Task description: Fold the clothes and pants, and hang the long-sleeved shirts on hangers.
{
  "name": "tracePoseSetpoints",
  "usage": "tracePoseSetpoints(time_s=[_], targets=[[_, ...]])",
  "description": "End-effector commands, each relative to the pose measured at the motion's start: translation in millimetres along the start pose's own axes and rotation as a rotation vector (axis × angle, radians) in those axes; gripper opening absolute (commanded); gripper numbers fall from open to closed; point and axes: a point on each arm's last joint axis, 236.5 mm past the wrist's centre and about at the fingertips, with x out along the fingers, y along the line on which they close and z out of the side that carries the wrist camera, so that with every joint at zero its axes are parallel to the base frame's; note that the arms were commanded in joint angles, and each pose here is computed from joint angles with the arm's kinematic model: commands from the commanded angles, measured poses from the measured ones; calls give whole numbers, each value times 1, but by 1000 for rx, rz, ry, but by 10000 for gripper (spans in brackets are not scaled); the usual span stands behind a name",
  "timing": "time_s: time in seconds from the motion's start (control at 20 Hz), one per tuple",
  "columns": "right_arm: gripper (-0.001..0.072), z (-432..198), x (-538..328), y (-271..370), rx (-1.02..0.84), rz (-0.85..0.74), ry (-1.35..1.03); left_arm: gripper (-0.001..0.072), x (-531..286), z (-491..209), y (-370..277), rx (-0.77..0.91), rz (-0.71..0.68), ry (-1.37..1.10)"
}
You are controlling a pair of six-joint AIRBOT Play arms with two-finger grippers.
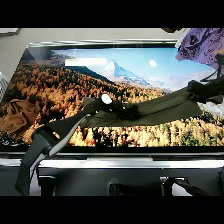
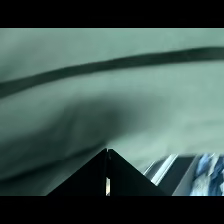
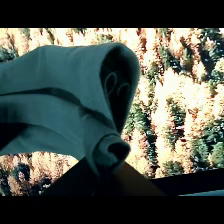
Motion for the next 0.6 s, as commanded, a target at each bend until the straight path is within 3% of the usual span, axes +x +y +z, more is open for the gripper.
tracePoseSetpoints(time_s=[0.0,0.4,0.55], targets=[[28,10,-21,4,10,2,-59,16,31,10,-21,-38,-67,-107],[29,17,-31,1,20,-17,-95,13,35,25,-38,-123,-156,-129],[29,20,-30,-1,26,-25,-103,12,-2,33,-17,-124,-70,-74]])
